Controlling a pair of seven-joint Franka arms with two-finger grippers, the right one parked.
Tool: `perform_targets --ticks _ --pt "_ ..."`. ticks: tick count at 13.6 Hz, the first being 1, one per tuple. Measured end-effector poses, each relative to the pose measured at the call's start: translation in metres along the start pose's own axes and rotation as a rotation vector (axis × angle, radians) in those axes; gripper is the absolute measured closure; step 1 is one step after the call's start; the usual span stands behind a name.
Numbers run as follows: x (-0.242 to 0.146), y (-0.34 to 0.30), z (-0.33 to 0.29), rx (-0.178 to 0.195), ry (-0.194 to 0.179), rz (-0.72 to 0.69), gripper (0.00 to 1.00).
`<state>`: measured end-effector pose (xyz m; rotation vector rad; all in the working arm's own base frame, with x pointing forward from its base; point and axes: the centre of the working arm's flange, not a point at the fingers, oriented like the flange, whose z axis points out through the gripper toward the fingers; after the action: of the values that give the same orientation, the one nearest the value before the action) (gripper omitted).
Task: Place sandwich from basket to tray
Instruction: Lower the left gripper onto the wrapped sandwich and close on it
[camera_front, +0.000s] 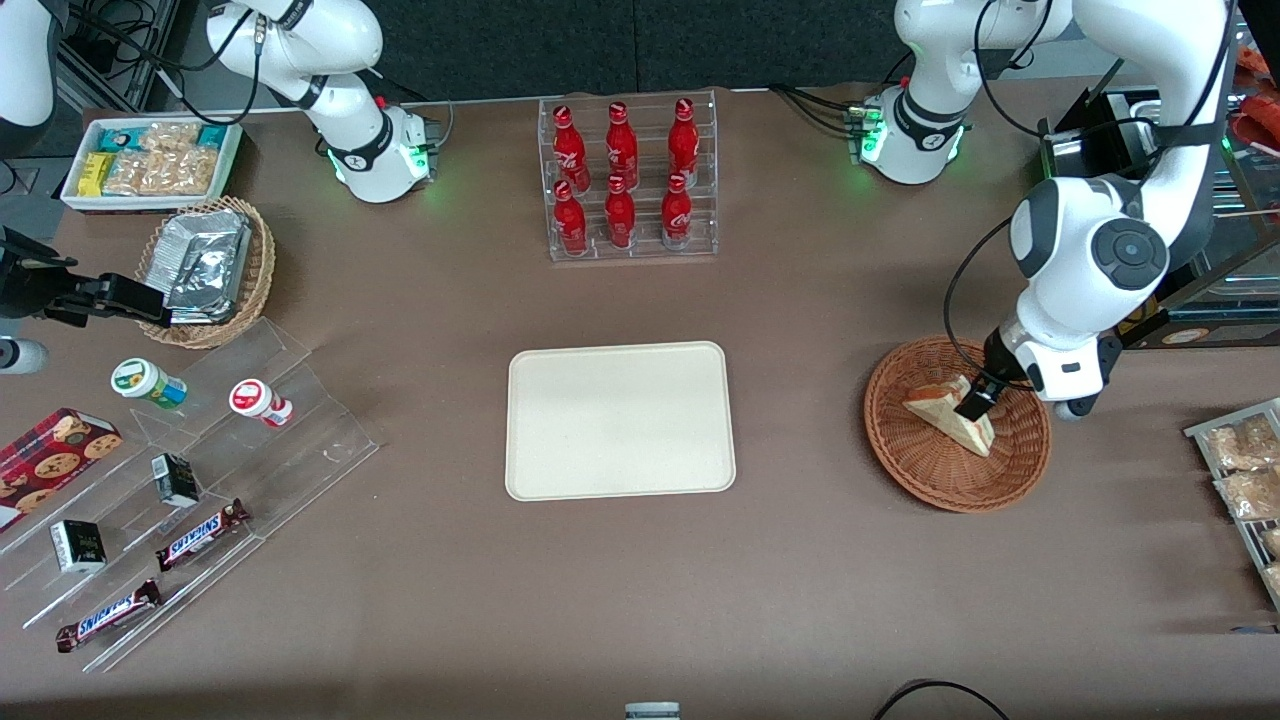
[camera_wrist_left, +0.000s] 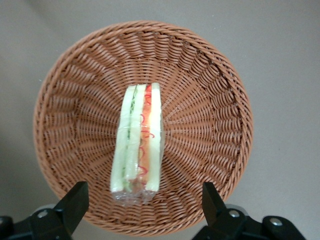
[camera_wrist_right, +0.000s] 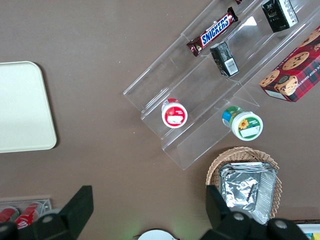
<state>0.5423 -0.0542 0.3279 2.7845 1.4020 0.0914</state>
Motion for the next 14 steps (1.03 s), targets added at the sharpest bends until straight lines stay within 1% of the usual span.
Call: perform_targets --ticks 4,7,9,11,14 --pt "-0.002 0.001 0.020 0.015 -0.012 -0.012 0.00" --pt "-0.001 0.002 0.029 0.011 -0.012 -0.014 0.00" --pt "-0.003 0.000 0.042 0.027 -0.021 -0.013 0.00" --pt "-0.004 -0.002 0.055 0.043 -0.019 0.003 0.00" --pt "-0.005 -0.006 0.070 0.044 -0.016 0.007 0.00"
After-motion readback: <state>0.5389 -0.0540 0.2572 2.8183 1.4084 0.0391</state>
